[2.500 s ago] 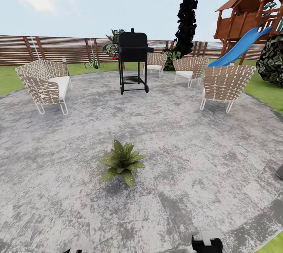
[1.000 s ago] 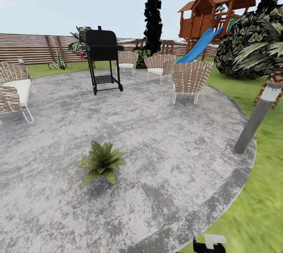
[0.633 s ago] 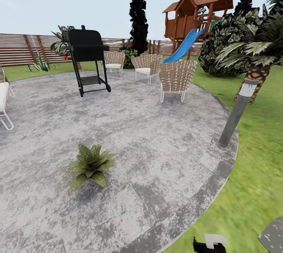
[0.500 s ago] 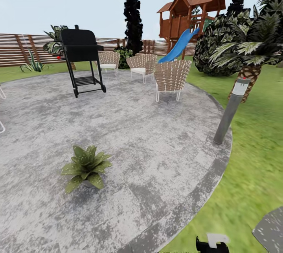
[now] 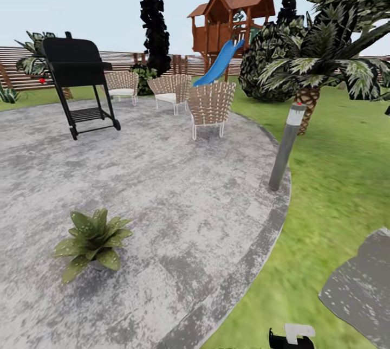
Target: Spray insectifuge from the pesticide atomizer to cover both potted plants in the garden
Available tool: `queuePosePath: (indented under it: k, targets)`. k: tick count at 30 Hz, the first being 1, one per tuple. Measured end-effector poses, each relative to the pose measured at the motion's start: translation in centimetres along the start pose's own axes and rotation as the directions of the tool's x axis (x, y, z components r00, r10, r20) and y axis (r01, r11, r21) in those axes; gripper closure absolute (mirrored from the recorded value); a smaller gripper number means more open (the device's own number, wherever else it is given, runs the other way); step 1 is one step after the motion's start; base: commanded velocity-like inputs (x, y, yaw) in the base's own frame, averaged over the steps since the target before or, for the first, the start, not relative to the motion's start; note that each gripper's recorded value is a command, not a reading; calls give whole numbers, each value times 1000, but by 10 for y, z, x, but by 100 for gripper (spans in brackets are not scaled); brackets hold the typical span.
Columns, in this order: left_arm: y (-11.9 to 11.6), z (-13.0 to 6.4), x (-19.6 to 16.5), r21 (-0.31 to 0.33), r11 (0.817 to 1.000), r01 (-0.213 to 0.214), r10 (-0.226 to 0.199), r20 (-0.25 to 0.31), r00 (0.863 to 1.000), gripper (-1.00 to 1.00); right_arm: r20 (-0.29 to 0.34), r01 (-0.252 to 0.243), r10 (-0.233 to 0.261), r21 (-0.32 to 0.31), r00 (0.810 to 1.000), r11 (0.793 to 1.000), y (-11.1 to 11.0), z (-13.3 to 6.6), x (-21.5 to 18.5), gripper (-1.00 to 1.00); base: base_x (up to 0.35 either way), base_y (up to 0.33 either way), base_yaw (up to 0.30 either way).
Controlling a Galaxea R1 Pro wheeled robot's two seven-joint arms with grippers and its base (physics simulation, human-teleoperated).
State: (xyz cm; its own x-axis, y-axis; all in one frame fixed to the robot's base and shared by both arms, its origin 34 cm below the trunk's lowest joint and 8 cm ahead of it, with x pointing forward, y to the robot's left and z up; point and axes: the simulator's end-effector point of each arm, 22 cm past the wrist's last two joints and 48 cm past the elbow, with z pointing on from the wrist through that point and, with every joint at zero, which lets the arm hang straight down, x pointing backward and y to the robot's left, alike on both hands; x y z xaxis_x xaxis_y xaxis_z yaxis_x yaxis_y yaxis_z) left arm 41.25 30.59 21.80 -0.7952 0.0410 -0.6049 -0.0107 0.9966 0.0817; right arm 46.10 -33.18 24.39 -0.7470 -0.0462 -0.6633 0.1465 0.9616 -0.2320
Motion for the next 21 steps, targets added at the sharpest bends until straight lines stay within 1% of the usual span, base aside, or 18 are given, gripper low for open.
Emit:
queuePosePath:
  k: [21]
  targets:
    - [0,0,0,0,1000,0,0,0,1000,100,-1,-1,1,-2,1000,1000,1,0,0,-100,0,0,-292]
